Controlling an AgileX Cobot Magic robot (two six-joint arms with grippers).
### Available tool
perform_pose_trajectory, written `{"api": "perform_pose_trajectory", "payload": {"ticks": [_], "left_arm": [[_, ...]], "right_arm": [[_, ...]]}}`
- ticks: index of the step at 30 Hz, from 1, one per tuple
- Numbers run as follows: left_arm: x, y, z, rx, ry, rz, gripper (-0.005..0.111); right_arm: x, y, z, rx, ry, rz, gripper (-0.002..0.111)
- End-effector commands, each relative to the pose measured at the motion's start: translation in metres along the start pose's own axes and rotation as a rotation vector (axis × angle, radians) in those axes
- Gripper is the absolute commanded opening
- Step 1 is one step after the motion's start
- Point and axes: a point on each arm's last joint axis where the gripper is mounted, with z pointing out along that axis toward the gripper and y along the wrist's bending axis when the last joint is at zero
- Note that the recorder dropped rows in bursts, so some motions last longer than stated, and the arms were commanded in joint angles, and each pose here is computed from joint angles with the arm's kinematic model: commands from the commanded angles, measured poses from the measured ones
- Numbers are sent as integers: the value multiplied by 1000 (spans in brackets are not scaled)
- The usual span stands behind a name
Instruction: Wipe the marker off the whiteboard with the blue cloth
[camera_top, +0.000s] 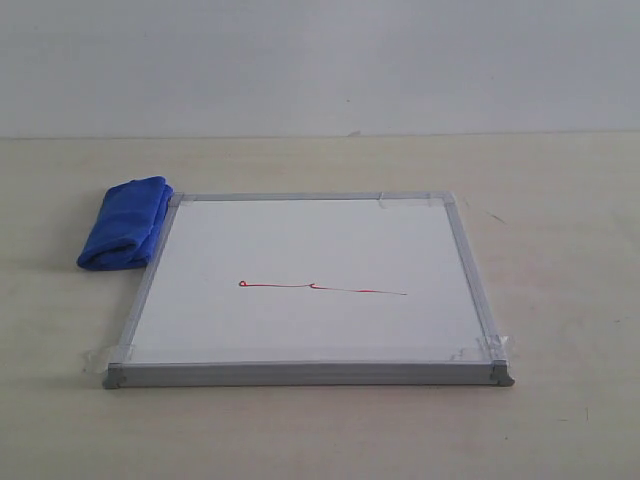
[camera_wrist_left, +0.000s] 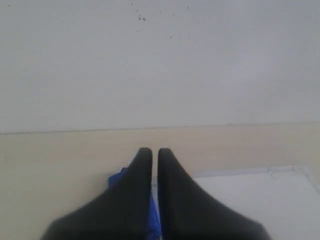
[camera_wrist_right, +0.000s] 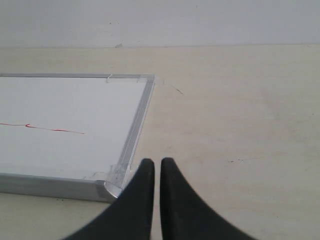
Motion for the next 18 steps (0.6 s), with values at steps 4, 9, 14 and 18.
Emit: {"api": "perform_pose_trajectory", "payload": {"ticks": [4, 9, 14, 18], "left_arm": [[-11, 16, 122, 100, 361, 303, 4], [3, 20, 170, 134, 391, 204, 4], [35, 29, 212, 108, 493, 90, 12], [70, 37, 249, 96, 574, 56, 72]], "right_arm": [[-1, 0, 0, 1, -12, -9, 1], [-1, 0, 0, 1, -12, -9, 1], [-1, 0, 0, 1, -12, -9, 1], [-1, 0, 0, 1, -12, -9, 1]]}}
